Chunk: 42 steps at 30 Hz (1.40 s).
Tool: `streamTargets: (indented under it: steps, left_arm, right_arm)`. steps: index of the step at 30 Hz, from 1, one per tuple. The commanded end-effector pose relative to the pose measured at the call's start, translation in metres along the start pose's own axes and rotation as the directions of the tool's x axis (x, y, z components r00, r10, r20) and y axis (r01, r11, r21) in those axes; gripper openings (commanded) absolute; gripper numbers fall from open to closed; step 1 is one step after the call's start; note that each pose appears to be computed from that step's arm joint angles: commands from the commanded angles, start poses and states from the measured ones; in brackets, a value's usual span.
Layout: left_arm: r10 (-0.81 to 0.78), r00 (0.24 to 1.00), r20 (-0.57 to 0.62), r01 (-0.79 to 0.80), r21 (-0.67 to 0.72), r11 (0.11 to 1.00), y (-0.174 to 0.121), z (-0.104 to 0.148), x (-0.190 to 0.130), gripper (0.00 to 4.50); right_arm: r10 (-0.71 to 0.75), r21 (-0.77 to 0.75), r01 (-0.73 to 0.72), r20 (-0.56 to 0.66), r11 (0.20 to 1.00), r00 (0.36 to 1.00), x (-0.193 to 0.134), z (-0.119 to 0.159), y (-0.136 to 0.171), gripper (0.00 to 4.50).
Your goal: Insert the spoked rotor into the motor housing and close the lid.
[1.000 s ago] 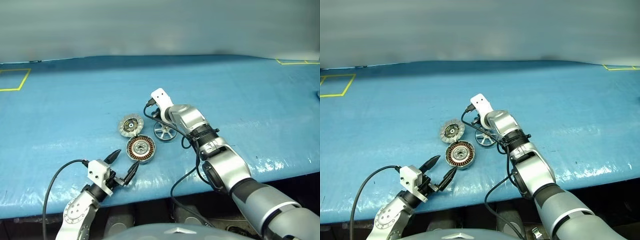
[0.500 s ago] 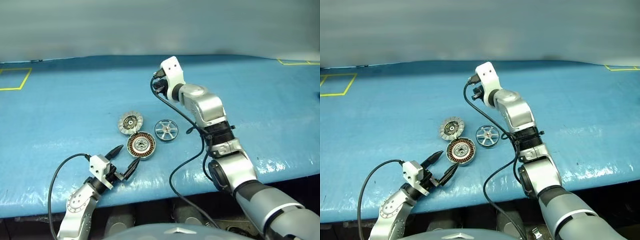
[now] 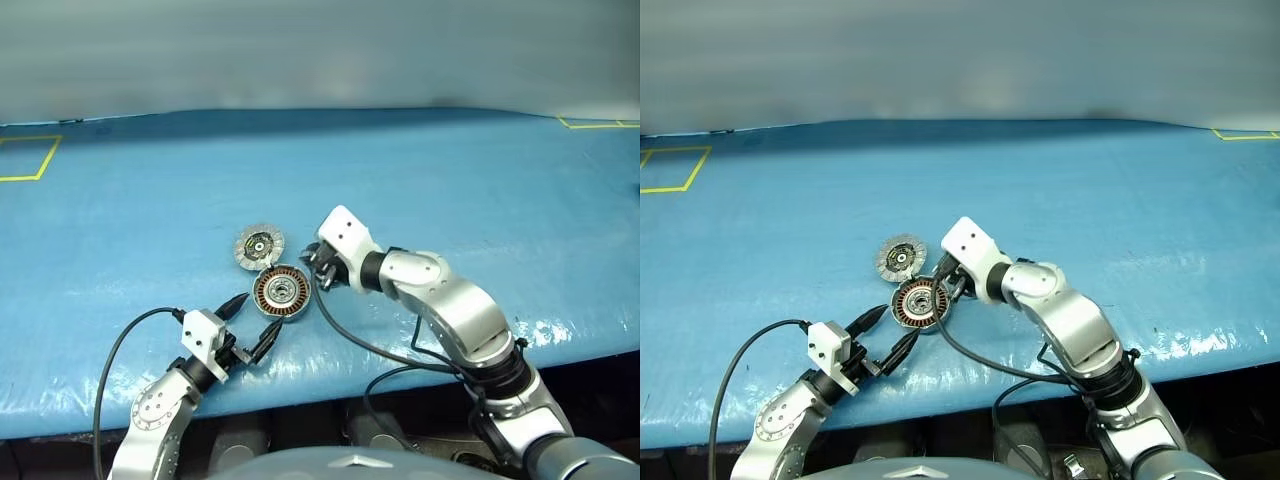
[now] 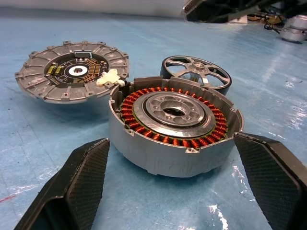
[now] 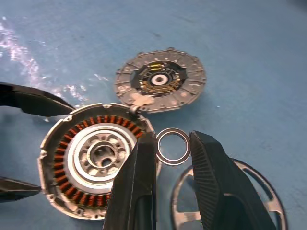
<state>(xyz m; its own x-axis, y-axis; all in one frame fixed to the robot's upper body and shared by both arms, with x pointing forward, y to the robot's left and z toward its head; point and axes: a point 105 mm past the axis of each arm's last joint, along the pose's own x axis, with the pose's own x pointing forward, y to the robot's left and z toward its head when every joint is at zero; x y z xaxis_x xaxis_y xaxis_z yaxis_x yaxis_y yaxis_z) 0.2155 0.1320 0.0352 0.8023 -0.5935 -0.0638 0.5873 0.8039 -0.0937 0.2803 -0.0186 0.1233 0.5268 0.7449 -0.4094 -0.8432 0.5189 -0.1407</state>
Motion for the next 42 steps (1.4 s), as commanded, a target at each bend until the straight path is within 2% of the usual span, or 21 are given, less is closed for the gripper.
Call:
streamTargets:
  steps: [1,6,13,22,32,42]
  left_arm:
    - [0.002,1.000,0.003,-0.002,0.040,0.999,0.006,0.006,-0.006,4.50]
    - [0.043,0.999,-0.019,-0.041,0.110,0.993,0.017,0.001,-0.010,4.50]
    - [0.046,0.998,-0.035,-0.041,0.138,0.990,0.017,-0.005,-0.007,4.50]
    - [0.038,0.999,-0.010,-0.036,0.135,0.990,0.003,0.011,-0.001,4.50]
    - [0.026,0.999,-0.018,-0.024,0.117,0.993,-0.002,0.013,0.001,4.50]
    - [0.028,0.998,-0.051,-0.023,0.108,0.994,0.011,-0.012,-0.009,4.50]
  right_arm:
    - [0.028,0.001,-0.028,0.031,1.000,0.999,0.001,0.006,0.012,0.67]
    - [0.044,0.039,-0.045,0.011,0.998,0.999,0.012,-0.003,0.020,0.67]
    - [0.060,0.063,-0.058,-0.018,0.996,0.998,0.024,-0.014,0.028,0.67]
    - [0.073,0.094,-0.070,-0.031,0.993,0.997,0.028,-0.020,0.031,0.67]
    - [0.068,0.119,-0.061,-0.055,0.991,0.996,0.032,-0.029,0.032,0.67]
    - [0.041,0.114,-0.035,-0.055,0.993,0.998,0.033,-0.030,0.027,0.67]
